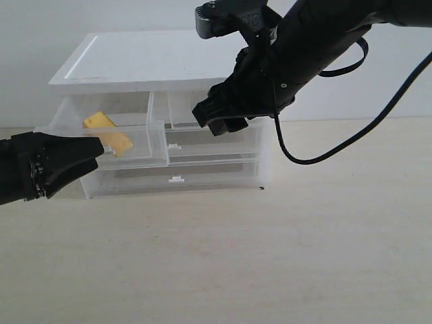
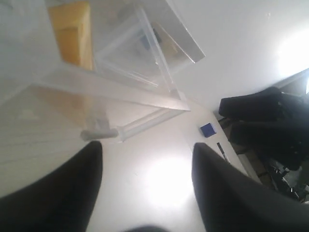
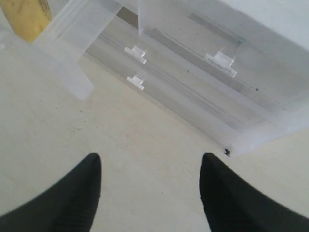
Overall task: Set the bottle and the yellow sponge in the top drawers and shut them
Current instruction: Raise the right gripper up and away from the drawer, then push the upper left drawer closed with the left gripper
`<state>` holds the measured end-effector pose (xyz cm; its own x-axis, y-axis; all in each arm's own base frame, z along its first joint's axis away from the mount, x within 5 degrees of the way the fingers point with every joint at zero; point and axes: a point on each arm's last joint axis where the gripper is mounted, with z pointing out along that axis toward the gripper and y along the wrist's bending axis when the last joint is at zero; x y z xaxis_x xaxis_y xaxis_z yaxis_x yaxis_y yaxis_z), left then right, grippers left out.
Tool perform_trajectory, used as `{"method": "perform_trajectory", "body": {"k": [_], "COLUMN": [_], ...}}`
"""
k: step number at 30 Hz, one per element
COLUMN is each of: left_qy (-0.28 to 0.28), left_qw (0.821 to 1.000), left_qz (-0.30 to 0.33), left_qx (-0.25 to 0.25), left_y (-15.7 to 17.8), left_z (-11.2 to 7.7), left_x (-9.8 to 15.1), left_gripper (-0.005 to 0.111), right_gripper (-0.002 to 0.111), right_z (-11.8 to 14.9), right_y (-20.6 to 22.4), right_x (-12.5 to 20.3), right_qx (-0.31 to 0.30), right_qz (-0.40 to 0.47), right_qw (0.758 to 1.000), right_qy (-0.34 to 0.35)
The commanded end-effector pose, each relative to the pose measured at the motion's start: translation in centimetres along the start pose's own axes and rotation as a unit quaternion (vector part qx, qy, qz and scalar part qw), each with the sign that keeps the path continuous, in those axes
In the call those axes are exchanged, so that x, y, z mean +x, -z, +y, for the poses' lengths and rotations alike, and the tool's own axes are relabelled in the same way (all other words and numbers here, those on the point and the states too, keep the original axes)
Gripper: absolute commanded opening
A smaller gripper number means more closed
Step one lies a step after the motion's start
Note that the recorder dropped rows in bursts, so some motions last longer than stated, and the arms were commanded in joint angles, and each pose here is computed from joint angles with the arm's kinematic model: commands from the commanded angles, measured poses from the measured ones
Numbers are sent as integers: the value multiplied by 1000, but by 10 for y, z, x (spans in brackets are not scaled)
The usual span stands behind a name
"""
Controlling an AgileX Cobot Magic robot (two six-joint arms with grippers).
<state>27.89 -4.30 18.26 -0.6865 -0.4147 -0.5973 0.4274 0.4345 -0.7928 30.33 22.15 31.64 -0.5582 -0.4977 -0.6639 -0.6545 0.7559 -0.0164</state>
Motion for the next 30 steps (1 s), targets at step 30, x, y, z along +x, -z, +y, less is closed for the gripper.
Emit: {"method": "perform_trajectory", "body": {"k": [30], "left_qy": [44], "left_qw": [998], "left_qz": [-1], "left_qx": [-52], "left_y": [-4], "left_z": [9], "left_x": [-9], "left_gripper": [53], "right_gripper": [54], "right_z": [-3], "right_y": [5], "right_x": [-6], "right_qx": [3], "right_qz": [-35], "right_qw": [999], "right_qy": [12]}}
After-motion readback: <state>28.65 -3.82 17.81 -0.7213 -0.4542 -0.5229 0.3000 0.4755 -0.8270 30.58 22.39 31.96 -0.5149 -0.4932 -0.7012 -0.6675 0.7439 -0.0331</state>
